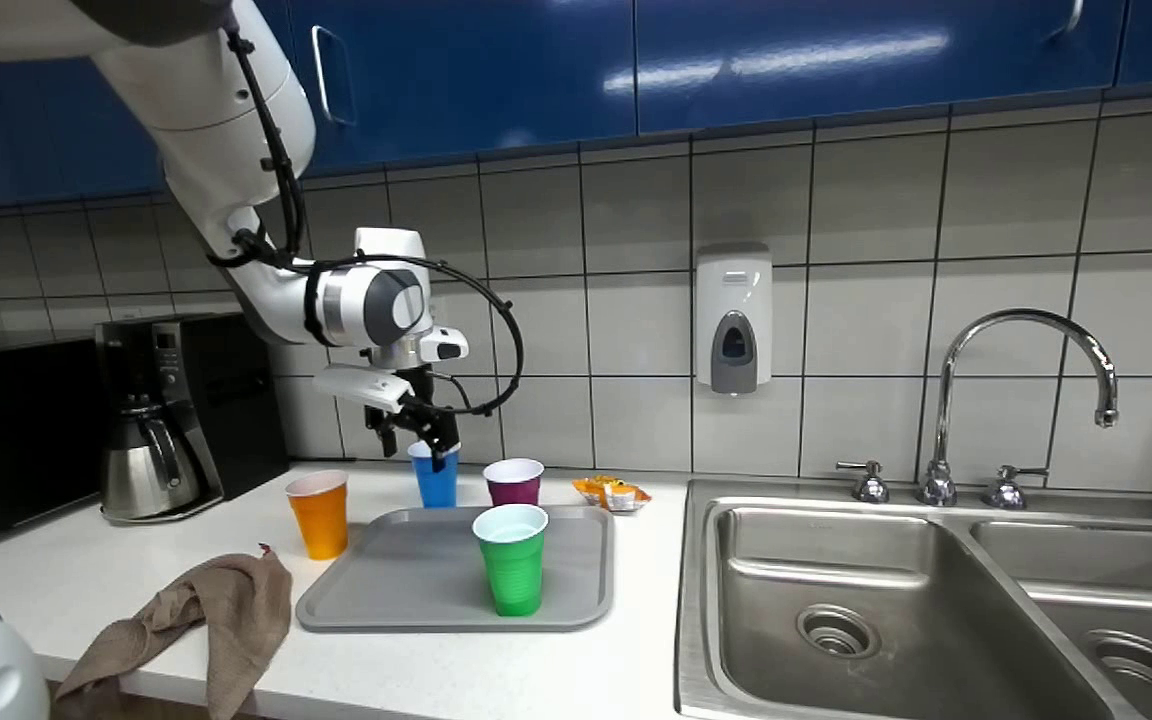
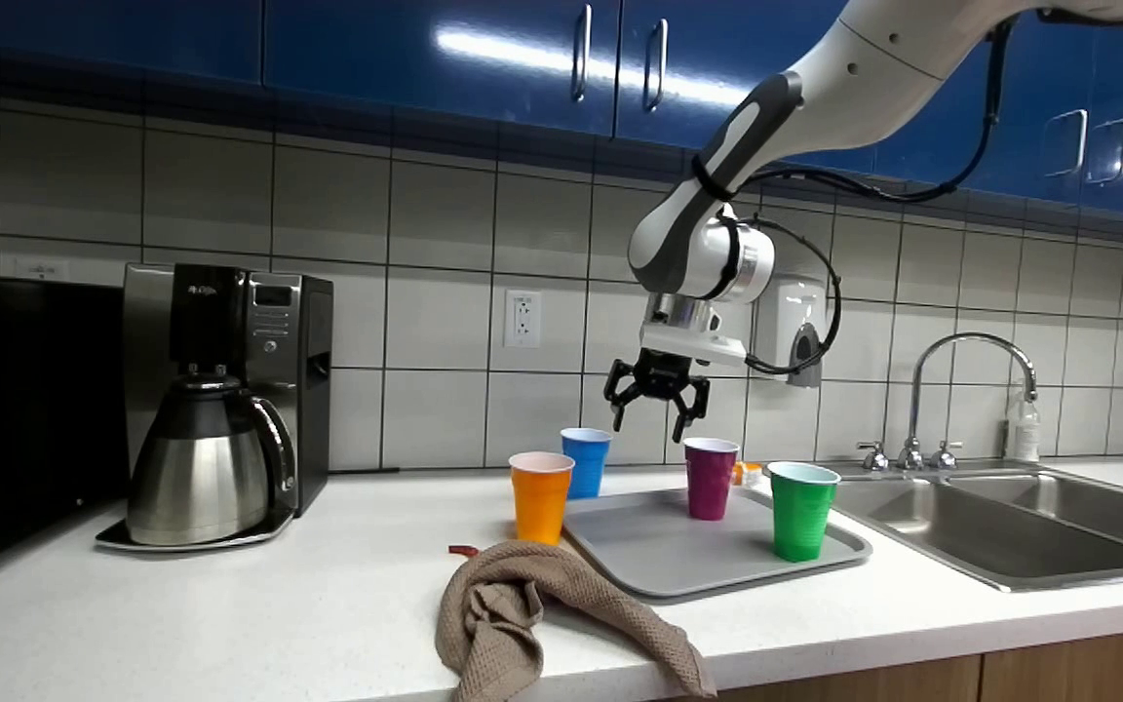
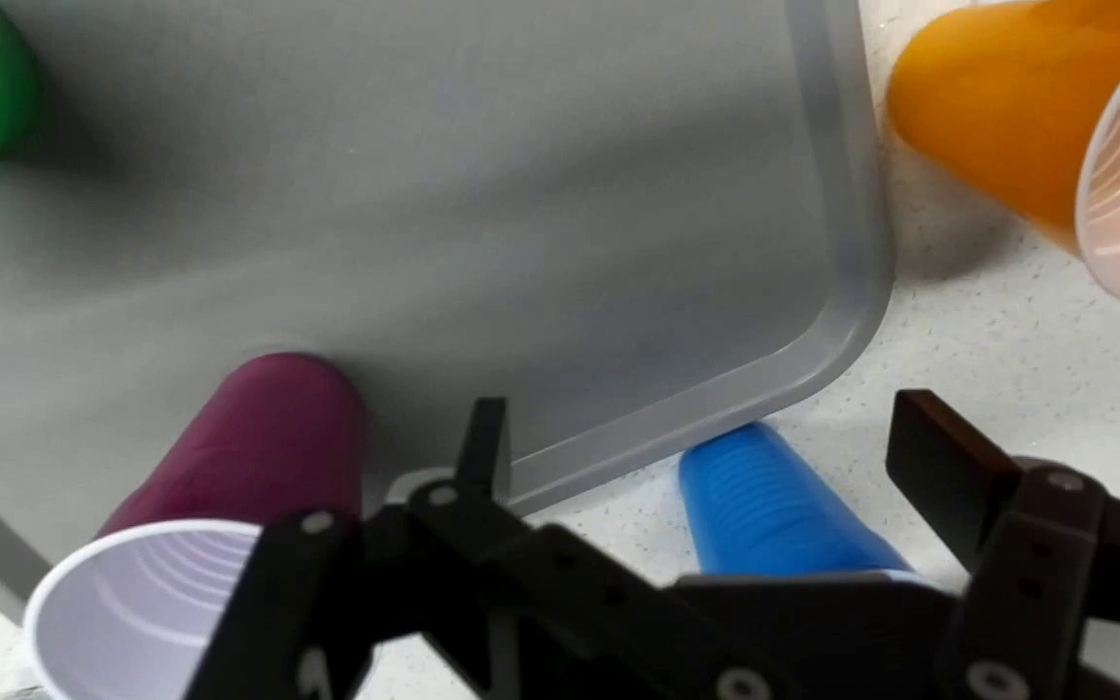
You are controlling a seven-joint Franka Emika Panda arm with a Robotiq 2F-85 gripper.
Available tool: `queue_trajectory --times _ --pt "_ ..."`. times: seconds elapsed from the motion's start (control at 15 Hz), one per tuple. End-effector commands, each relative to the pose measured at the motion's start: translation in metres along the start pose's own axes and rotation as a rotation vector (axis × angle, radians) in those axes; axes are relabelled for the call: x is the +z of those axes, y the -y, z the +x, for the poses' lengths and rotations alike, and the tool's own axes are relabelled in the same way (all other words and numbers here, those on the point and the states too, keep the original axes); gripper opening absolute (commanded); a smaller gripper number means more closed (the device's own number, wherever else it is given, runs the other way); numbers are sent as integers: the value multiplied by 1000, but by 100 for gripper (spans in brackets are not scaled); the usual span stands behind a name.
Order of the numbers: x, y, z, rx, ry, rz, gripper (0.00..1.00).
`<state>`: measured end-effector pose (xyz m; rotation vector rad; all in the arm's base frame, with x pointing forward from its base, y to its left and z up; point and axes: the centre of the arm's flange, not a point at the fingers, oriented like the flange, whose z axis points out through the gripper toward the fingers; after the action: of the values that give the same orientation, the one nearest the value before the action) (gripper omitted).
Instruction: Put the cups on the grey tray.
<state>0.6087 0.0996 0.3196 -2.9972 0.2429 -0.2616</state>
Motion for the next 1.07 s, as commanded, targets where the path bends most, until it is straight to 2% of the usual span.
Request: queue_trajectory --times 0.0,1.0 --pt "5 17 1 -8 22 29 100" --pt "9 86 -28 -125 57 27 100"
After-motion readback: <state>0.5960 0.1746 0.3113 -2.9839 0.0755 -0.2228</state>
